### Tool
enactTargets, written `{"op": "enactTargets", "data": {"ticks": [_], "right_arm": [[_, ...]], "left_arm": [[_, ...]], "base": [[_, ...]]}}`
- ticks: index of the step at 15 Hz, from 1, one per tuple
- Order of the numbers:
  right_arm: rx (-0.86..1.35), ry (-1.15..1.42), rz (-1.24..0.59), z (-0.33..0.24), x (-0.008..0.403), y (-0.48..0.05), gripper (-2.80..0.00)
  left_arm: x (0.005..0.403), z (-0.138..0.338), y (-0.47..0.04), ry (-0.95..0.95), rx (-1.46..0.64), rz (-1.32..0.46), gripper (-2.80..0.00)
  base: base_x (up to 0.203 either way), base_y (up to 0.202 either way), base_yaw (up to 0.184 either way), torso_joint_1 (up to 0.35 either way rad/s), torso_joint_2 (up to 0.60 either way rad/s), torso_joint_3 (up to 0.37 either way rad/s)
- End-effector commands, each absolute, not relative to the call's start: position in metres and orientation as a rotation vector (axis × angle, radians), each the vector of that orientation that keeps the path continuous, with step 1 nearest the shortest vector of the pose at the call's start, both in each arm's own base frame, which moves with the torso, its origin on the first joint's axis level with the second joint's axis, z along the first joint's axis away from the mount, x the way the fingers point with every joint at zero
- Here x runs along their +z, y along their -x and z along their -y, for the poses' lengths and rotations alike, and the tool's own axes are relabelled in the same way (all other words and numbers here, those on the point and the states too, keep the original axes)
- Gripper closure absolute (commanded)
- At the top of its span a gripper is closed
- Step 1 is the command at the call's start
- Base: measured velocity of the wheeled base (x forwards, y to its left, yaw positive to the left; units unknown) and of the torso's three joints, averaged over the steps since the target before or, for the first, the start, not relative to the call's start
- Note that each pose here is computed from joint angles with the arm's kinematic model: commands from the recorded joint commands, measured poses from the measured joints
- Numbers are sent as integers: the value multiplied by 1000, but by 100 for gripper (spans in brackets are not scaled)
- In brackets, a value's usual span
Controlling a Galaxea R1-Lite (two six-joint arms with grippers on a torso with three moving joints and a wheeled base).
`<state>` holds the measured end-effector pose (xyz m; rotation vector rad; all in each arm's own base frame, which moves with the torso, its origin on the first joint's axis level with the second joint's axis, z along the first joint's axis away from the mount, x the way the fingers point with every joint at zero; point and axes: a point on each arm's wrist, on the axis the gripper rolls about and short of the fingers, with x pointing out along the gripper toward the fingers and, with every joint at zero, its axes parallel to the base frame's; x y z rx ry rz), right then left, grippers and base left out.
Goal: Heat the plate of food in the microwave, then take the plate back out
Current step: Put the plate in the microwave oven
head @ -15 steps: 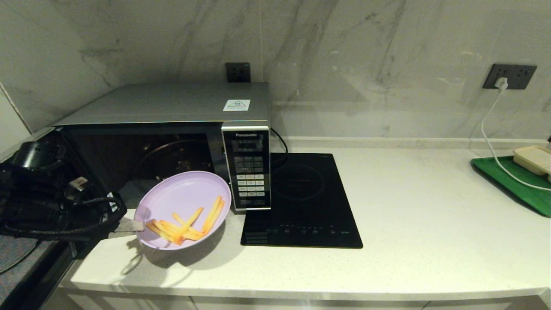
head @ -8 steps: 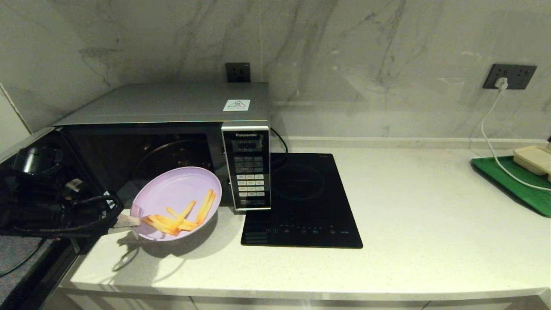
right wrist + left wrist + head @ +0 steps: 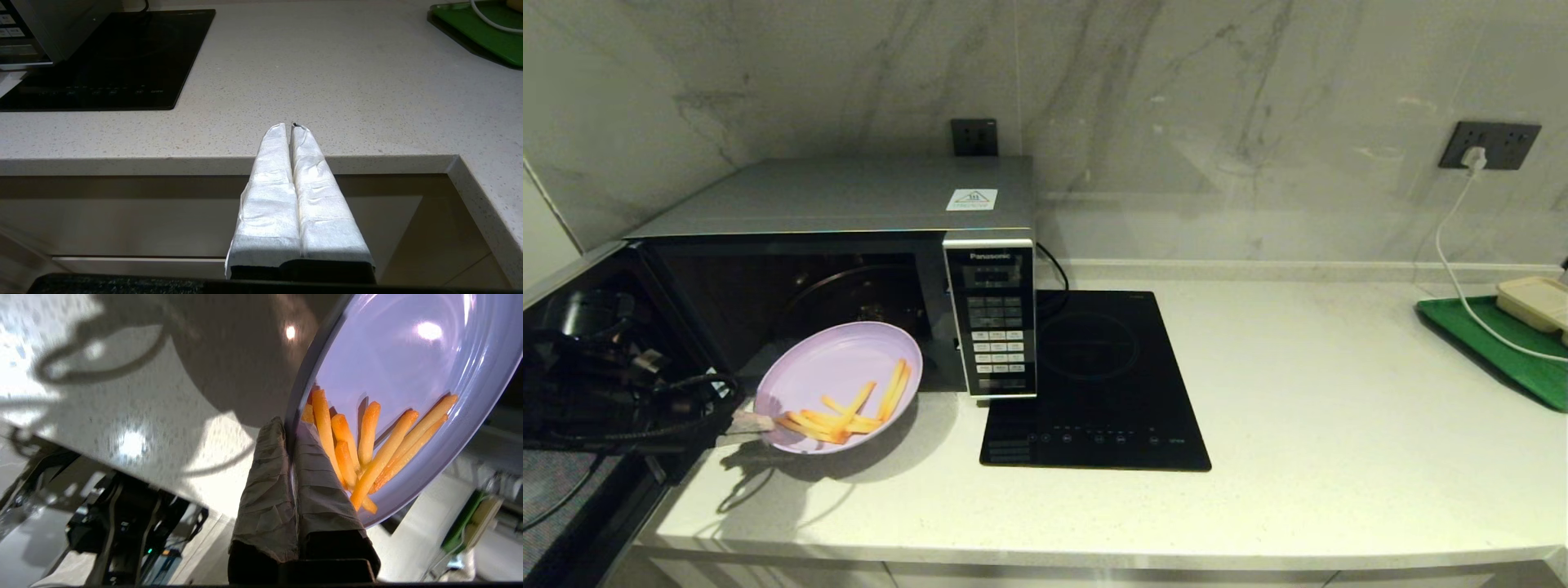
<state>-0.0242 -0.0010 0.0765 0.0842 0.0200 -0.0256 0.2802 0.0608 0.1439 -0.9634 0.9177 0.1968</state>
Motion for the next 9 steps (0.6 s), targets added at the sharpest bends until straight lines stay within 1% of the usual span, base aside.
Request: {"op": "enactTargets", "data": {"ticks": [1,6,9], "right_arm": [[-25,-85,-20,1,76,24,0],[-25,-85,-20,1,76,24,0],[-25,-85,-20,1,76,24,0]], "left_arm": [[140,-65,-290,990,237,-902,0],[142,-68,-306,1051,283,-871,0],[142,-59,-315,1041,297,-867,0]], "base": [[0,0,0,0,0,0],[0,0,0,0,0,0],[0,0,0,0,0,0]]}}
